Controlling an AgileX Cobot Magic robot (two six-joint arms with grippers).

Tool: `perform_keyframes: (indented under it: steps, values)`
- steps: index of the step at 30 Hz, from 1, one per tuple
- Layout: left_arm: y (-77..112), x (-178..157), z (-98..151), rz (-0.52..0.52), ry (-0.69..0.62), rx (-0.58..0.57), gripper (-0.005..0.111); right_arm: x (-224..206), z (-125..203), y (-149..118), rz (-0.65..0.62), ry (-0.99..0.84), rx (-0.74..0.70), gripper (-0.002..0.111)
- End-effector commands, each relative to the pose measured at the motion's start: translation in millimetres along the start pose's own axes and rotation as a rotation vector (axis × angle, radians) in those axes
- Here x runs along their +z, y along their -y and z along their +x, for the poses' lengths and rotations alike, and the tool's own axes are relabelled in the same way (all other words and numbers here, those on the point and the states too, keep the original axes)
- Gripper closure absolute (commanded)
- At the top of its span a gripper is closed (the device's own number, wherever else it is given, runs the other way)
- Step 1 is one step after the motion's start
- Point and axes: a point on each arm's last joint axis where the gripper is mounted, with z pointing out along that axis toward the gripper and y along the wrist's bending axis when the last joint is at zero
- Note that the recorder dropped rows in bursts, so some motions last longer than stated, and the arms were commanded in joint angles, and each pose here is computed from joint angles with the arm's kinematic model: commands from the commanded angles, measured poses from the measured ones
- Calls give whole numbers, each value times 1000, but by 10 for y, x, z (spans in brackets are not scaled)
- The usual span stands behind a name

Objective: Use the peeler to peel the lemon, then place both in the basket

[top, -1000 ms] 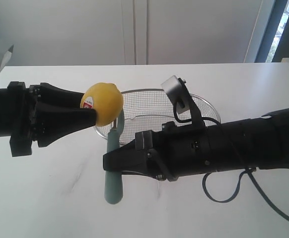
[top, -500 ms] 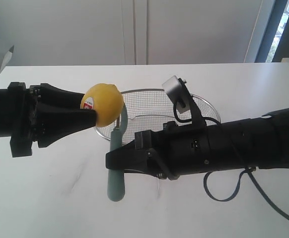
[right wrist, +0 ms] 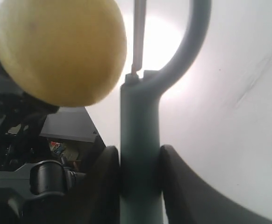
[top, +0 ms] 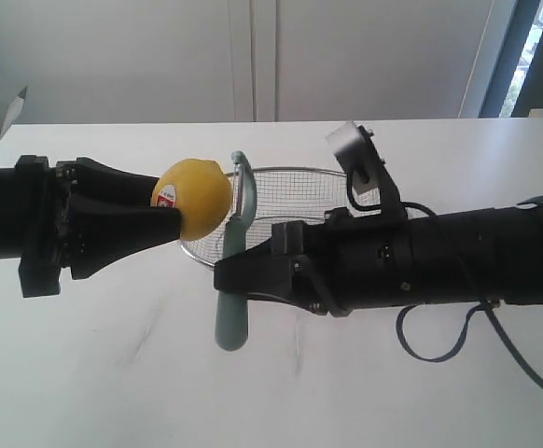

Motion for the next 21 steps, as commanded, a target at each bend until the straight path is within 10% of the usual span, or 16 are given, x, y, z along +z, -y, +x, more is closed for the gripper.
perform_keyframes:
  steps: [1, 14, 21]
  values:
    - [10, -9, -45, 10, 31, 164, 107, -93, -63, -83, -19, 39, -7, 108]
    - [10, -9, -45, 10, 31, 164, 107, -628, -67, -570, -74, 113, -131, 108]
    - [5, -9, -39, 4, 24, 165, 107, -1080, 103, -819, 123, 184, -205, 108]
